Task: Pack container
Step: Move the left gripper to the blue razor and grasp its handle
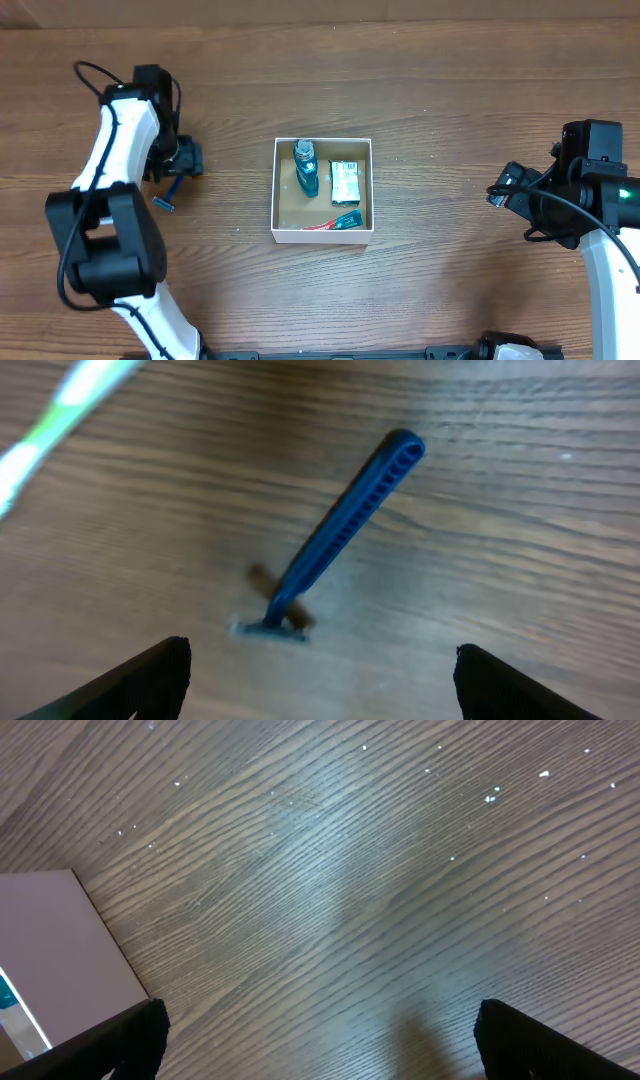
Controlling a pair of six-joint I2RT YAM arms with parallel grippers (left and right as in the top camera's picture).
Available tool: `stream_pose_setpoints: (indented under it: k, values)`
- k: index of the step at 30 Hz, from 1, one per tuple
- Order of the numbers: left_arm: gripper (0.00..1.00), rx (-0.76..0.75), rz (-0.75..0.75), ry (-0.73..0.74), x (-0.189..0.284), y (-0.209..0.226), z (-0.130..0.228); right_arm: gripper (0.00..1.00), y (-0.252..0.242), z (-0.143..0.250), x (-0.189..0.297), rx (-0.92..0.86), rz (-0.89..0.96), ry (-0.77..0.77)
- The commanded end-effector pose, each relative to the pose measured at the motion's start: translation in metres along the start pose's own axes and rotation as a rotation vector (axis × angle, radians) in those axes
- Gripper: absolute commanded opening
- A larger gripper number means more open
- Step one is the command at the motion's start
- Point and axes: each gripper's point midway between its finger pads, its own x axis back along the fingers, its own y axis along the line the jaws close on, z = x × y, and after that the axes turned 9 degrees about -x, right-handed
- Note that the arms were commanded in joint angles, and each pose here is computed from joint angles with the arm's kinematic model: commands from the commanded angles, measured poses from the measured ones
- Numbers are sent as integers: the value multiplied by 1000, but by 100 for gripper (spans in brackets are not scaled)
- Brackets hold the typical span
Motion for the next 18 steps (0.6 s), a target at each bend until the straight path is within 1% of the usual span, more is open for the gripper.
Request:
stream_pose_setpoints:
  k: [1, 4, 11, 13, 15, 18]
  values:
    - [86, -87, 56, 38, -27, -12, -3, 100, -1, 0, 1, 5, -6, -10]
    - [85, -132, 109, 57, -44, -24, -5, 100, -1, 0, 1, 5, -6, -10]
    - [85, -144, 121, 94, -64, -28, -4, 100, -1, 0, 1, 6, -6, -10]
    - [82, -143, 137, 93, -65, -31, -4, 100, -1, 0, 1, 13, -6, -9]
    - [74, -143, 141, 98, -65, -32, -3, 100, -1, 0, 1, 13, -6, -9]
    - [52, -144, 144, 112, -65, -32, 1, 100, -1, 0, 1, 12, -6, -9]
